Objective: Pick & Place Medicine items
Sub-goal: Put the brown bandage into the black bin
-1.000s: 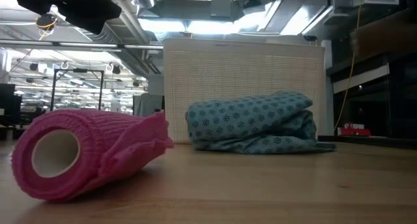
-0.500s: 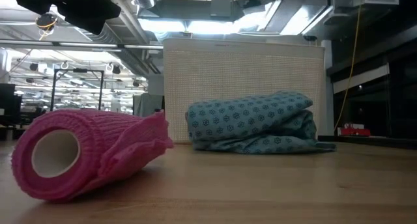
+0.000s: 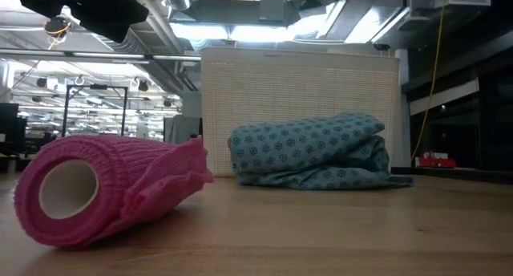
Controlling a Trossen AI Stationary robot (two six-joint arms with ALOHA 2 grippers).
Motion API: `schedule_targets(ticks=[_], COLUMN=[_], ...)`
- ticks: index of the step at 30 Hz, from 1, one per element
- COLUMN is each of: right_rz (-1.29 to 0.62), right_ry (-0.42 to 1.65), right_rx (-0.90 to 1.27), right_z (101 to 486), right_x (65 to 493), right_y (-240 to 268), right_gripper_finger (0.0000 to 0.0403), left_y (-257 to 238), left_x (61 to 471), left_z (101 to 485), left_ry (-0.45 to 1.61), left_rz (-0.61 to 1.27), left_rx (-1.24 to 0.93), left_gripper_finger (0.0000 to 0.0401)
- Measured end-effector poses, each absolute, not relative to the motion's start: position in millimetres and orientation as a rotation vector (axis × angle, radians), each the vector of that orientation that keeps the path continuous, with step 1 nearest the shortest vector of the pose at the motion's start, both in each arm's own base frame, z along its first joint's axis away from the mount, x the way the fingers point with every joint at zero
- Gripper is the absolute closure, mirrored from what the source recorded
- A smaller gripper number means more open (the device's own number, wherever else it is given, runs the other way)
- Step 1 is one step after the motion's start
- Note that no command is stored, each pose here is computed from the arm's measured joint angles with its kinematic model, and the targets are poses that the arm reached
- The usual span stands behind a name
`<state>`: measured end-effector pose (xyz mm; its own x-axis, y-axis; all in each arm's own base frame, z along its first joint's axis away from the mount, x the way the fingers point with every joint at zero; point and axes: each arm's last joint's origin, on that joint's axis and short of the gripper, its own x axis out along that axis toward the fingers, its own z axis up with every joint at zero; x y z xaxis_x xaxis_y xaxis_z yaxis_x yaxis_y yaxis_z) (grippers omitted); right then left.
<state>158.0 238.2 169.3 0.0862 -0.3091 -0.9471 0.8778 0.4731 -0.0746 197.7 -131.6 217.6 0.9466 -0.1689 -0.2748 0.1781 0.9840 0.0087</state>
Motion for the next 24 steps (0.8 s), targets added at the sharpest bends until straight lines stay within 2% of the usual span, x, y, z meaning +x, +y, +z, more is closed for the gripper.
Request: schedule_targets(ticks=[6,16,19,24], right_rz=[-0.965,-0.930,-0.921,-0.916], right_ry=[1.206,1.201,1.205,1.237], right_rx=[0.666,0.623,0.612,0.604], right_z=[163.1,163.1,163.2,163.0], right_x=[157.2,157.8,157.8,157.1], right_y=[240.2,239.6,239.6,239.9], right_gripper_finger=[0.0301,0.0299,0.0285,0.0233], left_y=[-131.6,-131.6,-131.6,-131.6], left_x=[197.7,197.7,197.7,197.7], left_z=[217.6,217.6,217.6,217.6], left_ry=[0.277,0.277,0.277,0.277], left_rz=[-0.177,-0.177,-0.177,-0.176], left_rx=[0.034,0.033,0.033,0.029], left_gripper_finger=[0.0233,0.0233,0.0233,0.0233])
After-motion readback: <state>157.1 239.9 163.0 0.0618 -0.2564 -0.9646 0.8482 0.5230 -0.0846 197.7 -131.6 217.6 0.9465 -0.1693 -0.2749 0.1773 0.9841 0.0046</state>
